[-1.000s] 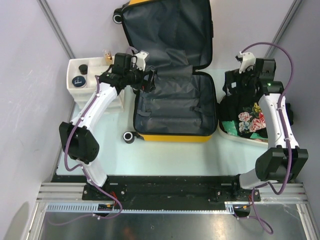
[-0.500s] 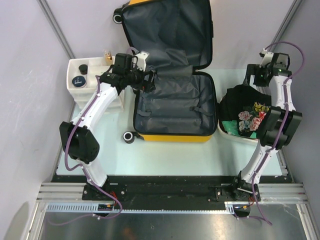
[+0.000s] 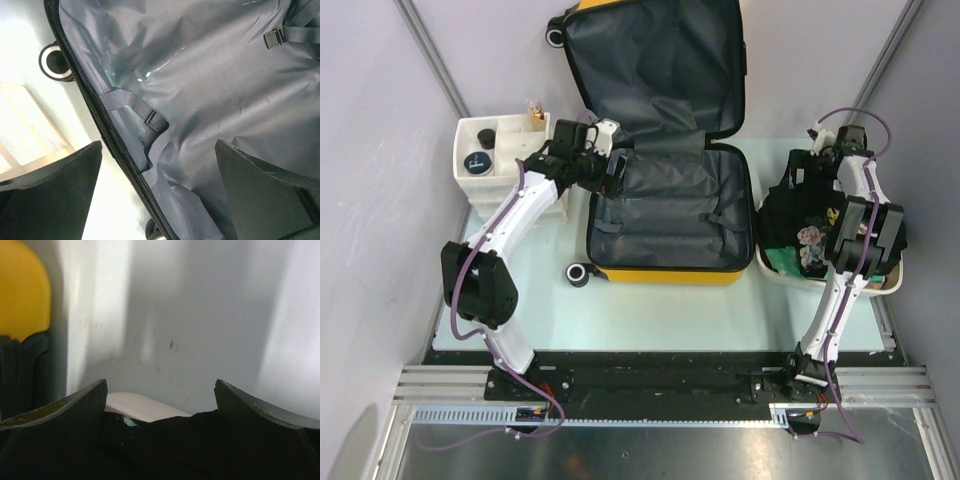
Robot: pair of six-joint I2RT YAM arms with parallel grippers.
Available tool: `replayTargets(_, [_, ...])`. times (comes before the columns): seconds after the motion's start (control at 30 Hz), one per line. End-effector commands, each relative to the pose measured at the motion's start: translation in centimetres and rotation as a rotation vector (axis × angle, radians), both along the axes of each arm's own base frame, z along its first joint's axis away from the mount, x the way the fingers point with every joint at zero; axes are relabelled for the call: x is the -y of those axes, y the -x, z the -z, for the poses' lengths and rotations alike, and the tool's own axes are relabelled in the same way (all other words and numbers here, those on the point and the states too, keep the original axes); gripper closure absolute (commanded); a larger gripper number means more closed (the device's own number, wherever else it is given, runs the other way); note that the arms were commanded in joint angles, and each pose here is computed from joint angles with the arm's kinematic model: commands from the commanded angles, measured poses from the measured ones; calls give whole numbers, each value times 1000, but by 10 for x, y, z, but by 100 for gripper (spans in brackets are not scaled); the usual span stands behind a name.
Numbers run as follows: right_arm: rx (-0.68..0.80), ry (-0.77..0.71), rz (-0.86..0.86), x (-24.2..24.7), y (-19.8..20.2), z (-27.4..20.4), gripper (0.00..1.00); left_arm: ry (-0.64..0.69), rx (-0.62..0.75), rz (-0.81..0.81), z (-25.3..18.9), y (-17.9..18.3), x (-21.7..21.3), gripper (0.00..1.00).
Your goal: Open, take out, and arrange the luggage
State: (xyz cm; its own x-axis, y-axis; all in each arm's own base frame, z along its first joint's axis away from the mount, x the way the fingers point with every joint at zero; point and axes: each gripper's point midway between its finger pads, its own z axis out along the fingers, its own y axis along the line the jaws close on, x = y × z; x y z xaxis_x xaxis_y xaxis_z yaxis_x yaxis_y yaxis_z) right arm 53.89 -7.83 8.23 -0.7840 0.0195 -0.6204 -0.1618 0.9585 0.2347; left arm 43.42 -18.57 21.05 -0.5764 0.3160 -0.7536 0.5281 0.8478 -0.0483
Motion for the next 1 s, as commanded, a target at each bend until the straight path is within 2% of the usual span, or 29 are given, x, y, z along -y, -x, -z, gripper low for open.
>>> replayTargets(0.0, [-176,-87,-120,-24,75,13,8,8,98,27,-35,3,1,0])
replayTargets(0.2, [-220,-67,-21,-18,120,18,7,24,89,30,-34,0,5,0])
replayTargets(0.4, [-187,-53,127,5,145,5,5,39,76,22,-33,0,7,0])
replayTargets(0.53, [-134,-80,115,6,146,-13,3,50,88,21,-40,0,8,0])
replayTargets(0.6, [-62,-92,84,1,136,-29,1,54,103,19,-47,-1,8,0])
replayTargets(0.7, [88,-99,45,-8,108,-80,0,76,153,1,-72,-3,5,0])
replayTargets(0.83, [323,-109,23,-23,64,-176,0,107,257,-33,-120,-6,-1,0])
replayTargets(0.97, [471,-131,-16,-57,56,-240,0,94,363,-100,-161,-4,-20,0])
